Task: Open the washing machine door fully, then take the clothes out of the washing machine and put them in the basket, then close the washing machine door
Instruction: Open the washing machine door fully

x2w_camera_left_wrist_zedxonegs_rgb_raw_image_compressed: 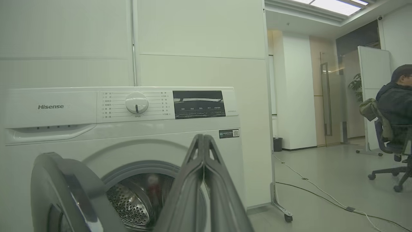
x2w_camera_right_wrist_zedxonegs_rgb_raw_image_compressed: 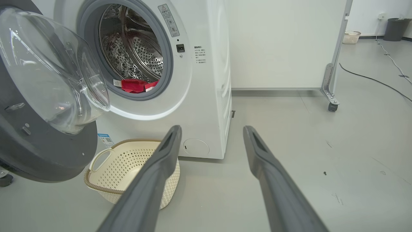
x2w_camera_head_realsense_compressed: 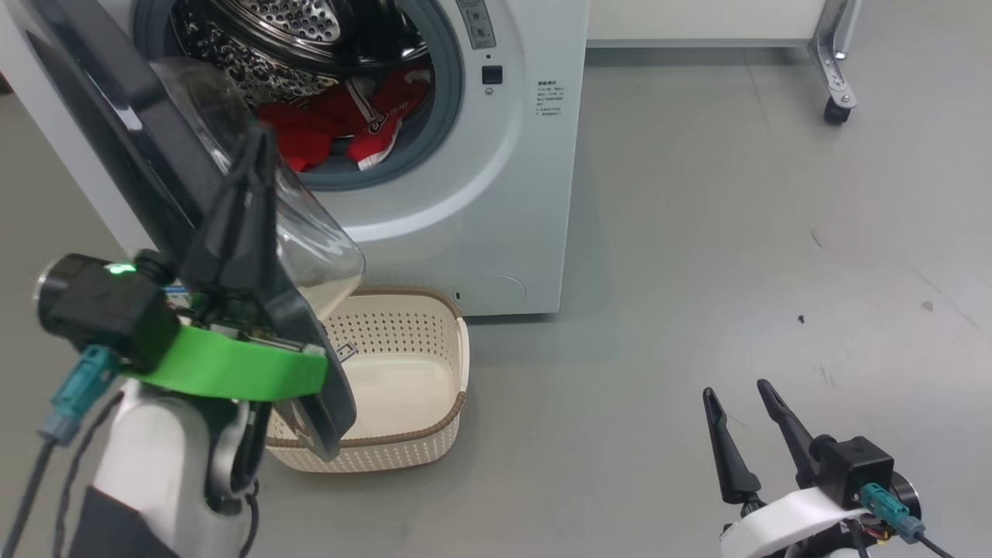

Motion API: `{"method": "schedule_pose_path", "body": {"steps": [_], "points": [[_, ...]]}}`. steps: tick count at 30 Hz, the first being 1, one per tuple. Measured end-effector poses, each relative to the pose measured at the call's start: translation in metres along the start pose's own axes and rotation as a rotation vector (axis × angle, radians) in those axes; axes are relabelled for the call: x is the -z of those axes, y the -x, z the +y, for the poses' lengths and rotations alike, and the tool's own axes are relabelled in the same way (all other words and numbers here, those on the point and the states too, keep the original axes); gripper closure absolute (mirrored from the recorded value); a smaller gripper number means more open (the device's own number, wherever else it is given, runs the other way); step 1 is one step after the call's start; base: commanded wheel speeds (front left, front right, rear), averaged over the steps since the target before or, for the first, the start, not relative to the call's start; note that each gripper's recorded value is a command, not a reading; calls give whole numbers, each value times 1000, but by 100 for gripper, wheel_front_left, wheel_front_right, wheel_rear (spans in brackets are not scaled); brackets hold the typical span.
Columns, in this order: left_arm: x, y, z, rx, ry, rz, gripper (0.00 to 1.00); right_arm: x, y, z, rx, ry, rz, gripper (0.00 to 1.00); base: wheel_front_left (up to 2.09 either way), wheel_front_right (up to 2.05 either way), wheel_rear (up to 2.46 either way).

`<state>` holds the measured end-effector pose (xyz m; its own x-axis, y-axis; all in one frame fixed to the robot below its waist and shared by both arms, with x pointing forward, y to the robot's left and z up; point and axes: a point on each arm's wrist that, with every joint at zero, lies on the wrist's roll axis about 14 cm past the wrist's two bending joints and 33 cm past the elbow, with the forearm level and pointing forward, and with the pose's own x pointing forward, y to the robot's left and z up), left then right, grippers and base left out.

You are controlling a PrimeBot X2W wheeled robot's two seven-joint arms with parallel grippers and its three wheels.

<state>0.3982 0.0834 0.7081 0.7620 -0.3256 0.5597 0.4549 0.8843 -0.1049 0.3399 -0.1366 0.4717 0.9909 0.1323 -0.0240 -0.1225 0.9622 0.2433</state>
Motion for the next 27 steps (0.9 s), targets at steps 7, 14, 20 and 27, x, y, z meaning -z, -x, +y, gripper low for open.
{"method": "schedule_pose_path", "body": {"steps": [7,14,20,27], "points": [[55,23,-26,46,71,225,100,3,0,-1,3,-3,9,0,0,0,0],[95,49,-38,41,167,390,100,6,0,-5,17,-4,18,0,0,0,0],[126,74,-41,23,207,527,100,7,0,-6,21,-7,23,0,0,0,0],[143,84,-39,0,234,596,100,10,1,-8,27,-12,31,0,0,0,0]]}}
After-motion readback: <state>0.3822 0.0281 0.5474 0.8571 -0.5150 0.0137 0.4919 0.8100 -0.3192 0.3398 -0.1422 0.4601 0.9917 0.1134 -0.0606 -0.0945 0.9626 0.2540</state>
